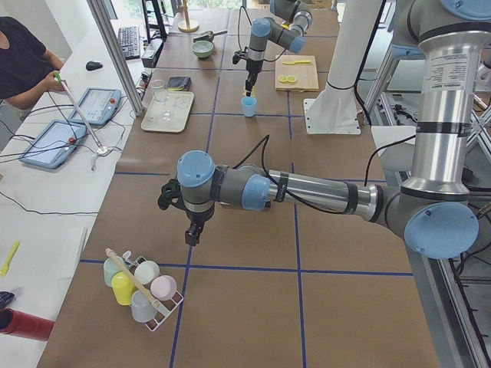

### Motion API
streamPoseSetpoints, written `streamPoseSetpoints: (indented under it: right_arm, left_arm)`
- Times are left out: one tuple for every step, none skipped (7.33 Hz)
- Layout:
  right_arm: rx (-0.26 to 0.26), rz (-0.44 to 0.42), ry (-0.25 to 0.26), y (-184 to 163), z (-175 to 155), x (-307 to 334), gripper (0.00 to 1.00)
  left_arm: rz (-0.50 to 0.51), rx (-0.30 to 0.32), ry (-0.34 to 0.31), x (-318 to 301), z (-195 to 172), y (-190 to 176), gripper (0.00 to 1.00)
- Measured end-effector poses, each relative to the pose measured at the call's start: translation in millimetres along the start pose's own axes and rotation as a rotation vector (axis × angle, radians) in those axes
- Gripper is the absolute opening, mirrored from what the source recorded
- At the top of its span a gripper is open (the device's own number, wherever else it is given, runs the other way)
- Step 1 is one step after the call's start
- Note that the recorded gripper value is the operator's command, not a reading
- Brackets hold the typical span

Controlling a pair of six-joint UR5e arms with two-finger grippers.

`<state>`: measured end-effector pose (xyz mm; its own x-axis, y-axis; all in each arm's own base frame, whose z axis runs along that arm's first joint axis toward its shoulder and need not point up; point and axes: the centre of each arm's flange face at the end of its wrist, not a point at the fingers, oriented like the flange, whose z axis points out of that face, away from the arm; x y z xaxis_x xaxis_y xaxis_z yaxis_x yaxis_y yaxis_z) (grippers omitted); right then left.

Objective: Squeeze lemon into cup
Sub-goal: 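Open the right gripper to drop the lemon slice into the cup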

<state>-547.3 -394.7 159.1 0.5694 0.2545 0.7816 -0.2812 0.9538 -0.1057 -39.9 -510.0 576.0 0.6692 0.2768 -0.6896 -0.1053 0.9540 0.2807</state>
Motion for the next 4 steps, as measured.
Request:
streamPoseSetpoints:
  right_arm:
    - [-0.002,0.0,0.007,0.5,4.0,-0.4,0.69]
    - [-0.004,-0.001,0.013,1.8,7.4,0.0,0.76]
    - [-0.006,-0.003,0.016,3.1,9.1,0.1,0.83]
    - [-0.007,-0.004,0.017,3.6,9.9,0.2,0.88]
  left_arm:
    - [0.0,0.0,0.0,0.0,0.0,0.0,1.0]
    - [0.0,0.0,0.0,0.0,0.0,0.0,1.0]
    - [0.0,0.0,0.0,0.0,0.0,0.0,1.0]
    - [0.0,0.0,0.0,0.0,0.2,0.0,1.0]
